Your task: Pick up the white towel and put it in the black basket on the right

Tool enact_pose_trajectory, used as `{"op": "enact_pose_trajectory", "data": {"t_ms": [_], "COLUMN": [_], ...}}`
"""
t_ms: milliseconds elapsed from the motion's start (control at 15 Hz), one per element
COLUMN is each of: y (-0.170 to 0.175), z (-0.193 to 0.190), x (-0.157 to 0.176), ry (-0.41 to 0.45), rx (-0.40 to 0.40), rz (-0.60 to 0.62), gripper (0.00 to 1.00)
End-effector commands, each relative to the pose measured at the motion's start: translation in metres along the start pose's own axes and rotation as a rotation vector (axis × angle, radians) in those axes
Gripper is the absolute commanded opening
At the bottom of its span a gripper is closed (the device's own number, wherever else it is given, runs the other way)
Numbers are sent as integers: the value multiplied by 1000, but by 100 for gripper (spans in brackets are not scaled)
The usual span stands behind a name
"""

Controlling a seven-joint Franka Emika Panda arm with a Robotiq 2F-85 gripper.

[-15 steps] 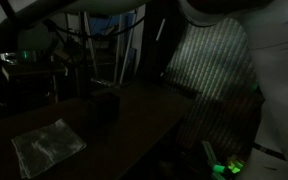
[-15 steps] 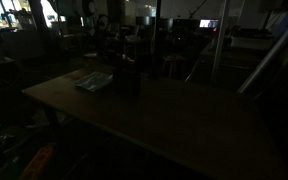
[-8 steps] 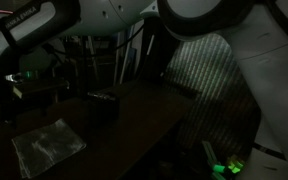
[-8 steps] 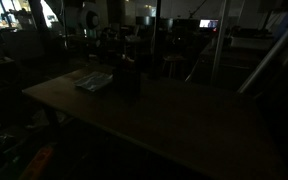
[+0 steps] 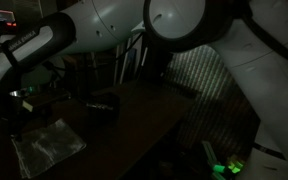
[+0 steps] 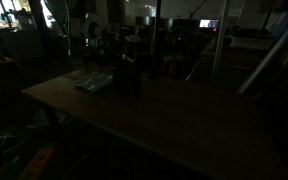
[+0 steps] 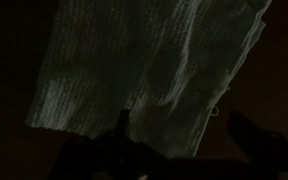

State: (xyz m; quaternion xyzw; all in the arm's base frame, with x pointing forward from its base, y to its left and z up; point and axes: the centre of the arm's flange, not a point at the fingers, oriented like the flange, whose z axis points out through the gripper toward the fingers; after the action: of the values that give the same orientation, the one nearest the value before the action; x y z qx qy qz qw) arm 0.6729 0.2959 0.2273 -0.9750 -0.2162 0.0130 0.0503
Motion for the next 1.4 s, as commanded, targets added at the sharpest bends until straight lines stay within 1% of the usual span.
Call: {"op": "enact_pose_trajectory", "data": {"t_ms": [0, 400, 667, 867, 933, 1000, 1067, 1133, 1333], "y": [6, 11, 12, 9, 8, 6, 5, 3, -2], "z": [11, 44, 65, 73, 73, 73, 72, 70, 65], "x": [-2, -18, -26, -28, -27, -28, -28, -29, -30], "ry": [-18, -38, -42, -32, -26, -25, -31, -27, -25], "rx": [26, 16, 6, 22, 26, 29, 26, 27, 32], "rz": [-46, -120, -127, -122, -122, -125, -119, -118, -117], "gripper": [100, 100, 100, 100, 92, 75, 68, 59, 36]}}
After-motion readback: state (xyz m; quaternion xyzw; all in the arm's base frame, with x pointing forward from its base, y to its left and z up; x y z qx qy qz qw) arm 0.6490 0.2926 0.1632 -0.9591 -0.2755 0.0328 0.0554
